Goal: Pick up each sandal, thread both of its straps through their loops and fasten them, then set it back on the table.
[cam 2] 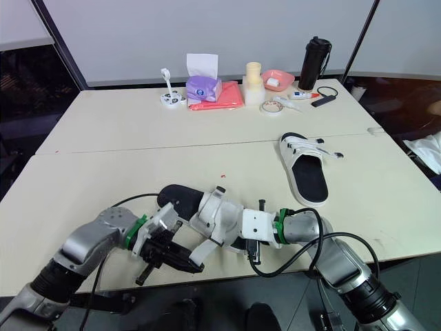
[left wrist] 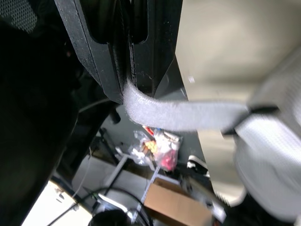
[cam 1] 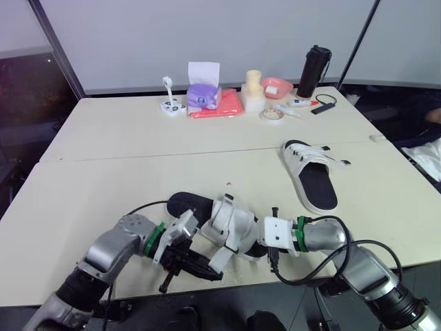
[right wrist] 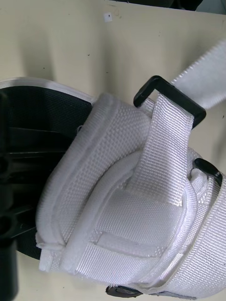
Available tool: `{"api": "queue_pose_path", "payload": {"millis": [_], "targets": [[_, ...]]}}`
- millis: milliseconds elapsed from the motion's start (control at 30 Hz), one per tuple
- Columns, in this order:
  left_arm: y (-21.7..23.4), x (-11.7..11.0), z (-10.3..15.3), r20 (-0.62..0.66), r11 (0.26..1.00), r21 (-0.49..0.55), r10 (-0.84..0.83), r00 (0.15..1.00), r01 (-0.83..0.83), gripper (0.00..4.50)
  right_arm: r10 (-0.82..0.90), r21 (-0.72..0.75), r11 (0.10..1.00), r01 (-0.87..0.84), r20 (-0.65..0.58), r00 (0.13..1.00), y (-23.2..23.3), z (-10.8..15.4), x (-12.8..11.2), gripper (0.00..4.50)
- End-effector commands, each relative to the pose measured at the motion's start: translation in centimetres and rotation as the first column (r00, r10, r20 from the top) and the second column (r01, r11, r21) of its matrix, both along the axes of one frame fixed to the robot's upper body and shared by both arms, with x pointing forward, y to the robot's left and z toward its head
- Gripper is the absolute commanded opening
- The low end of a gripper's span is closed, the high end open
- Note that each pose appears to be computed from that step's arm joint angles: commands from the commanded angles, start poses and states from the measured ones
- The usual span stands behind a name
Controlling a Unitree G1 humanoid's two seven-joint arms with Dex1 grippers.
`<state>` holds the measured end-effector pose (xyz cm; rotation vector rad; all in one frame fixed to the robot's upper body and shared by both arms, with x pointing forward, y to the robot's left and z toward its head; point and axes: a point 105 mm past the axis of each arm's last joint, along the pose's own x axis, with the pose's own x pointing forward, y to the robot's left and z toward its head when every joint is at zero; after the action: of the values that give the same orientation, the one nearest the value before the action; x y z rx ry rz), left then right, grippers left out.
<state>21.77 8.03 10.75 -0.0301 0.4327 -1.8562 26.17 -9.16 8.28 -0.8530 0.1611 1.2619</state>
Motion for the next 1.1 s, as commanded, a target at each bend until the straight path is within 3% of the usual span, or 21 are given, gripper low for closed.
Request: {"api": "queue_pose_path", "payload": {"millis": [33, 267, 633, 933, 1033, 1100], "targets": [[0.2, 0.1, 4.1, 0.03, 0.994, -0.098, -0.056, 0.998, 0.058, 0.09, -0.076, -0.096, 0.993, 0.063, -0.133, 0.988, -1.7, -4.0, -0.5, 0.0], [-0.9, 4.4, 6.9, -0.08, 0.981, -0.19, 0.032, 0.996, -0.047, 0.09, -0.085, -0.088, 0.993, 0.074, -0.126, 0.988, -1.6, -3.9, -0.3, 0.0], [-6.0, 8.6, 5.5, -0.1, 0.972, -0.196, 0.111, 0.989, -0.129, 0.09, -0.103, -0.086, 0.992, 0.093, -0.126, 0.987, -1.8, -3.9, -0.6, 0.0], [-7.9, 10.3, 2.2, -0.065, 0.986, -0.042, 0.161, 0.985, -0.164, 0.09, -0.119, -0.086, 0.99, 0.109, -0.126, 0.985, -2.0, -3.9, -0.8, 0.0], [-7.8, 10.6, 1.8, -0.066, 0.983, -0.023, 0.178, 0.982, -0.18, 1.06, -0.122, -0.085, 0.99, 0.112, -0.126, 0.985, -2.0, -3.9, -0.7, 0.0], [-7.9, 10.6, 1.7, -0.065, 0.983, -0.022, 0.18, 0.982, -0.181, 2.0, -0.124, -0.085, 0.99, 0.114, -0.126, 0.984, -2.1, -3.9, -0.8, 0.0]]}}
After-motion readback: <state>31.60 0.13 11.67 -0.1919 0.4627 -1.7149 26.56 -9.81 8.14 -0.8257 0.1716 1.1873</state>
